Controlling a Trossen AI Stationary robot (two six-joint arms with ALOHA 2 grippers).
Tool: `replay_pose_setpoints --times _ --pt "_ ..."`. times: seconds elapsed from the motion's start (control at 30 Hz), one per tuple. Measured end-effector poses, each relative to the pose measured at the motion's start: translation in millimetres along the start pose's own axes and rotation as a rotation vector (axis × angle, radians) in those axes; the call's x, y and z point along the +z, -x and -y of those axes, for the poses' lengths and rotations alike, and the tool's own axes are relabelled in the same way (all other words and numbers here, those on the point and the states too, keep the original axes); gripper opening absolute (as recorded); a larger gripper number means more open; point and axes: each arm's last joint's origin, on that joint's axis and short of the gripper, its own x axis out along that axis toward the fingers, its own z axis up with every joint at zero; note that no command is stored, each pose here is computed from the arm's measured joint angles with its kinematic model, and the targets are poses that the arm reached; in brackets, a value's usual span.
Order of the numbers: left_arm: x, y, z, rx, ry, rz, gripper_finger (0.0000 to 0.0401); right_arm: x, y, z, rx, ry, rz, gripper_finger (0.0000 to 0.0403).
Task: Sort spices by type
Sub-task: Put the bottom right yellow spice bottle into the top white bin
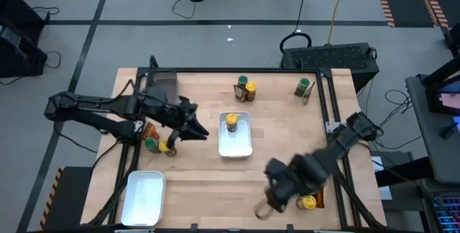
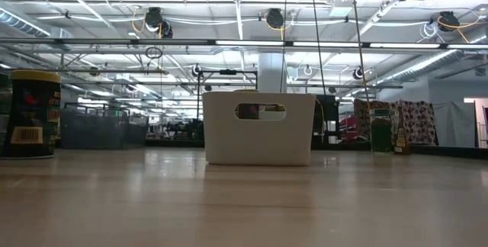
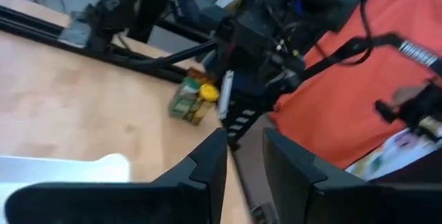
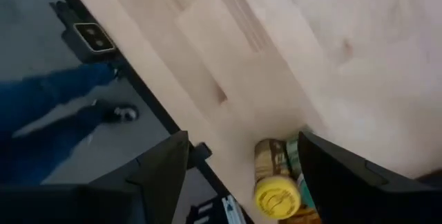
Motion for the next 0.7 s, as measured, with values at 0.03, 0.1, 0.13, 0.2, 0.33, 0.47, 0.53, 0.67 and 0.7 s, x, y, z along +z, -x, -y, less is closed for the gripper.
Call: replay_pose_setpoints --times 0.03,0.1,0.13,0.2,0.33,0.47,0.53,0.67,0.7 --pt "0 -5 1 -0.006 0.021 0.012 0.0098 -12 0 -3 -0.001 -0.015 0.014 0.0255" --pt "-1 -15 3 -0.021 0.068 0.032 0.0098 -35 0 -6 -0.002 -0.061 0.036 0.0255" --pt "-2 -19 5 -0.037 0.087 0.039 0.0098 -46 0 -8 -0.003 -0.081 0.046 0.0255" --pt "-5 -29 10 -0.075 0.113 0.045 0.0098 -66 0 -7 -0.027 -0.132 0.059 0.0255" --pt "-16 -44 25 -0.110 0.142 0.053 0.0098 -94 -10 -5 -0.074 -0.229 0.075 0.0255" --pt "-24 -50 39 -0.105 0.137 0.070 0.0098 -108 -26 0 -0.139 -0.316 0.085 0.0259" --pt "-26 -51 44 -0.095 0.136 0.077 0.0098 -111 -36 4 -0.183 -0.347 0.073 0.0264" --pt "-29 -52 48 -0.095 0.135 0.078 0.0098 -112 -52 9 -0.246 -0.376 0.046 0.0278" --pt "-30 -52 50 -0.099 0.135 0.076 0.0098 -112 -56 9 -0.252 -0.385 0.046 0.0282"
